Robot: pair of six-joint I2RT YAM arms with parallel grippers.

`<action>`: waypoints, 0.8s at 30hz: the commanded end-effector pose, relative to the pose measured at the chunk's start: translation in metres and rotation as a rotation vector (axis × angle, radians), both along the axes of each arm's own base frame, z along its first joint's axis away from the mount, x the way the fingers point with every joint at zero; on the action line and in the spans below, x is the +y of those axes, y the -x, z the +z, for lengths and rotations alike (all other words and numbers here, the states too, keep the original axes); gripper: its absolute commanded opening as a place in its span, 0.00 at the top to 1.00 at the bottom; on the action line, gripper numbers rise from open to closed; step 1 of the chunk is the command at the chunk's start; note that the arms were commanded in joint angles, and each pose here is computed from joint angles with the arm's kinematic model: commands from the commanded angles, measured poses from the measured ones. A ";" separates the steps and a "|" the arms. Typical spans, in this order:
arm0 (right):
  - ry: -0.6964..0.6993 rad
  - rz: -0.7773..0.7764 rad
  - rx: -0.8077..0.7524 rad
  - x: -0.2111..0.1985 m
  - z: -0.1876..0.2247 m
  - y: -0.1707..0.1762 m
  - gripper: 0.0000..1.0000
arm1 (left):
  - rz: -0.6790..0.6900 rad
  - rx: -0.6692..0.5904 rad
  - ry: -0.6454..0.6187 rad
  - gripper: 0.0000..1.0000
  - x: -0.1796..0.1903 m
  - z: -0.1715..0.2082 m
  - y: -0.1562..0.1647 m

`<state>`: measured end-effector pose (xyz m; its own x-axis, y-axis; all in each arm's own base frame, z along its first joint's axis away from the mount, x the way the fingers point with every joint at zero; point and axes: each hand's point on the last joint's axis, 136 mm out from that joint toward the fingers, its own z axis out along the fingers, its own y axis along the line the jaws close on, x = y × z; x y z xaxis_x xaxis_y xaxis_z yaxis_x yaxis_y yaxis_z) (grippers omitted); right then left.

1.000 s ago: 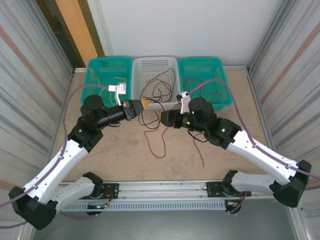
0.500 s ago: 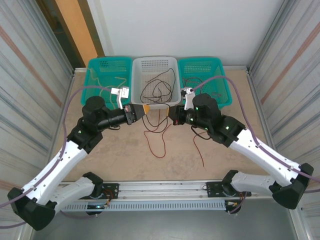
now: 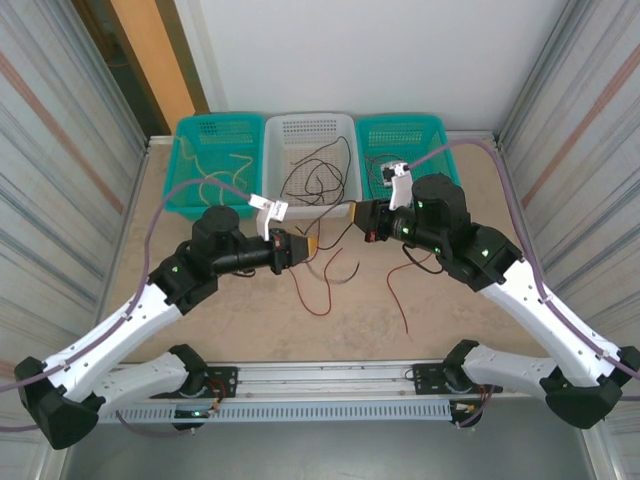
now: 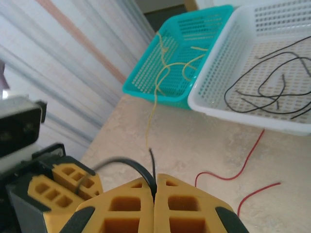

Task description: Untangle the cables

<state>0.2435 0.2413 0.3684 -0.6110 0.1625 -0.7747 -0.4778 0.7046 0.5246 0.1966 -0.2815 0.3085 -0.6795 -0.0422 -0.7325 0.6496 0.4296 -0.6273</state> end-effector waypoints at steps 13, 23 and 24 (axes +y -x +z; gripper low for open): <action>-0.069 -0.062 -0.123 -0.021 0.047 0.000 1.00 | 0.045 0.037 -0.088 0.72 0.012 -0.033 0.000; -0.098 -0.035 -0.078 -0.012 0.035 0.000 1.00 | 0.115 -0.097 0.045 0.29 0.019 0.019 -0.007; -0.101 -0.031 -0.070 -0.011 0.032 0.000 1.00 | 0.117 -0.121 0.051 0.29 0.018 0.027 -0.009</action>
<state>0.2454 0.2263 0.3949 -0.5506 0.2336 -0.8014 -0.4767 0.7001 0.5316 0.1999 -0.2638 0.3012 -0.6583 -0.0906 -0.7473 0.6191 0.4997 -0.6059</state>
